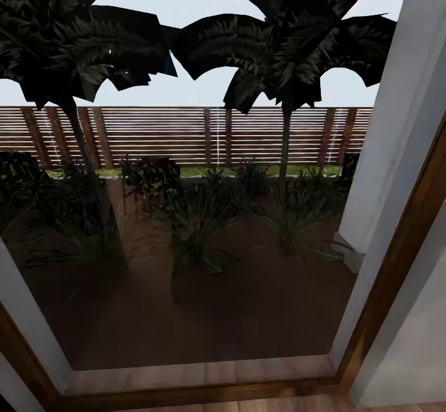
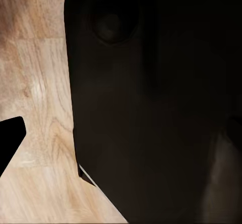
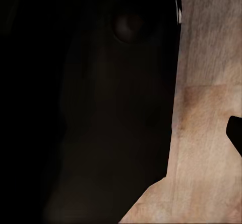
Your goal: In the kitchen, take the popcorn bag from the countertop, put it into the microwave, and heat it until the popcorn is cooked so the cooked popcorn ends up inside the bag.
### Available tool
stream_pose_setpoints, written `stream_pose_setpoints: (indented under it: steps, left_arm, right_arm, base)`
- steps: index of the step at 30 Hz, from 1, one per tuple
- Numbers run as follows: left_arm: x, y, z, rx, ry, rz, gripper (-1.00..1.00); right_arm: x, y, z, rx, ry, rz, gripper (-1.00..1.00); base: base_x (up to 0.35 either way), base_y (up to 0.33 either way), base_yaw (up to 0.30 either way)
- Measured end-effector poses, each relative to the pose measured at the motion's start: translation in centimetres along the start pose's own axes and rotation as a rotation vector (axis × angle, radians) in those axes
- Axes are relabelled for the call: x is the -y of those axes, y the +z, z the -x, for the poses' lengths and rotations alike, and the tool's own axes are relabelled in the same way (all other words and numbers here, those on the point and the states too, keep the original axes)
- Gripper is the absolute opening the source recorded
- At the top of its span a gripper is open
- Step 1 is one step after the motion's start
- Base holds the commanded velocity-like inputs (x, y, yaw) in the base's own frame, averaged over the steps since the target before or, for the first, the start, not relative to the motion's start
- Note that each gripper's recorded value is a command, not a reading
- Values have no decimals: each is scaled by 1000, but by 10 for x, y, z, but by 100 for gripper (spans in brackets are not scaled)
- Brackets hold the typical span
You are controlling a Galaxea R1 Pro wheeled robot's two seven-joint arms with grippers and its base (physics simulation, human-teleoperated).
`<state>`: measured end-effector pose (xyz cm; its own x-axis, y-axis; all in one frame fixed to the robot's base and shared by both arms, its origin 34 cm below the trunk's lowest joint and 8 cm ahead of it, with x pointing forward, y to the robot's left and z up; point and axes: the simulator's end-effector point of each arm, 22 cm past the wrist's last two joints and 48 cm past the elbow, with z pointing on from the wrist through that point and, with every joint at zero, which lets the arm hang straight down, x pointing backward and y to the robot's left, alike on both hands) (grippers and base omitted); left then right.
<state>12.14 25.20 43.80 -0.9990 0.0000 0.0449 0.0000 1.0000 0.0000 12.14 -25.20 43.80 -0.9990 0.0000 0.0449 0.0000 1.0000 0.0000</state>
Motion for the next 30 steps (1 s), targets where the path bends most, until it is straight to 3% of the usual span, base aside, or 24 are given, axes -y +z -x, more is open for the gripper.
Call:
stream_pose_setpoints:
  steps: [4,23,30]
  left_arm:
    - [-3,0,9,21,-4,5,100]
    - [-3,0,10,22,-8,4,100]
    - [-3,0,10,22,-8,4,100]
  right_arm:
    - [0,0,-4,-5,1,-2,100]
    - [-1,0,-1,10,-1,3,100]
    - [-4,0,4,30,8,7,100]
  base:
    - [0,0,0]
    - [0,0,-1]
    - [0,0,-225]
